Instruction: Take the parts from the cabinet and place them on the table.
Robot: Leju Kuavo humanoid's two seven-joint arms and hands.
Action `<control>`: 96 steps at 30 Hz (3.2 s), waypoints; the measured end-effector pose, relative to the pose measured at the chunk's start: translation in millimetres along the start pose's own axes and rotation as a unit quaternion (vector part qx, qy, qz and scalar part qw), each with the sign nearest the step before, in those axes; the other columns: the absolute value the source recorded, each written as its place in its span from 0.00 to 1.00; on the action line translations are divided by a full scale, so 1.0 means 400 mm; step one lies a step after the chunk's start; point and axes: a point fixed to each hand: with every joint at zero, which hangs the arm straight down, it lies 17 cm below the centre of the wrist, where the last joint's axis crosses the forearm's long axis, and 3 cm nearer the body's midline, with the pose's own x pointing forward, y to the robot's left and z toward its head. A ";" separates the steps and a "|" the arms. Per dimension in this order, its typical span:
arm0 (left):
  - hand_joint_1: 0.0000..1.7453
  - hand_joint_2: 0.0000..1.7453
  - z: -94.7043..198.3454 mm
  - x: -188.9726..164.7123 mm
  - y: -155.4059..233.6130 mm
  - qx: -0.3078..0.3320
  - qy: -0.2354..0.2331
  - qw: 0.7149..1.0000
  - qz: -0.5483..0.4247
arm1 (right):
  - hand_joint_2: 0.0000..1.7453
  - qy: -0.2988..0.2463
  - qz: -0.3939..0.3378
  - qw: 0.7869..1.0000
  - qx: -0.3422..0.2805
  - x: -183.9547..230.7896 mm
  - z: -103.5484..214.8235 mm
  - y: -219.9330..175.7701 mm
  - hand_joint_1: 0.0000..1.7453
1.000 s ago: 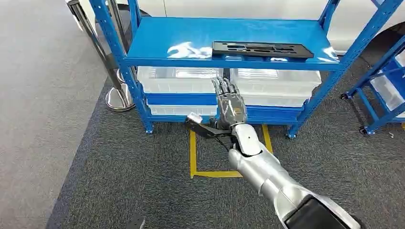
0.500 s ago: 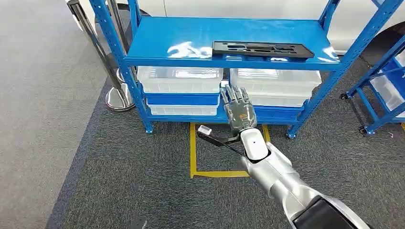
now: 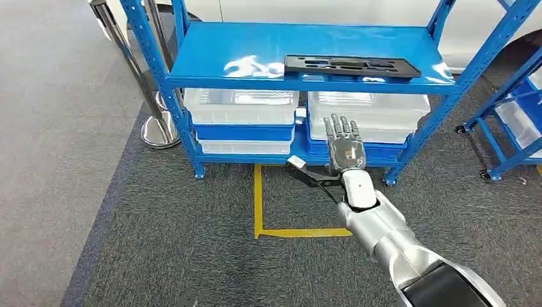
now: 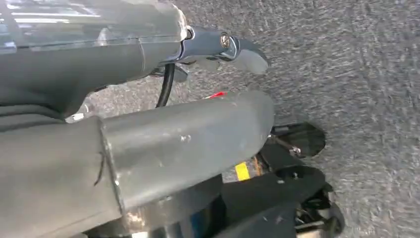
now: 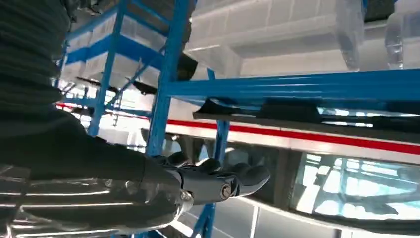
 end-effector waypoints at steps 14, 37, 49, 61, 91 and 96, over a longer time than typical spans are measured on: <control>0.00 0.00 0.000 -0.008 0.005 0.001 0.003 1.000 -0.006 | 1.00 0.024 -0.001 1.000 0.001 -0.065 -0.005 -0.004 0.00; 0.00 0.00 -0.004 0.002 0.020 0.008 0.007 1.000 -0.027 | 1.00 0.016 0.027 0.998 -0.049 -0.029 -0.031 -0.076 0.00; 0.00 0.00 -0.002 0.007 0.004 0.004 0.007 1.000 -0.027 | 1.00 -0.012 0.011 0.998 -0.060 0.070 -0.043 -0.106 0.00; 0.00 0.00 -0.003 -0.007 0.014 0.008 0.011 1.000 -0.027 | 1.00 0.074 -0.012 0.995 -0.060 -0.119 -0.046 -0.108 0.00; 0.00 0.00 -0.001 -0.031 0.017 0.011 0.018 1.000 -0.022 | 1.00 0.209 -0.026 0.976 -0.061 -0.464 0.025 -0.094 0.00; 0.00 0.00 -0.002 -0.032 0.019 0.012 0.019 0.999 -0.023 | 1.00 0.215 -0.032 0.974 -0.058 -0.475 0.032 -0.087 0.00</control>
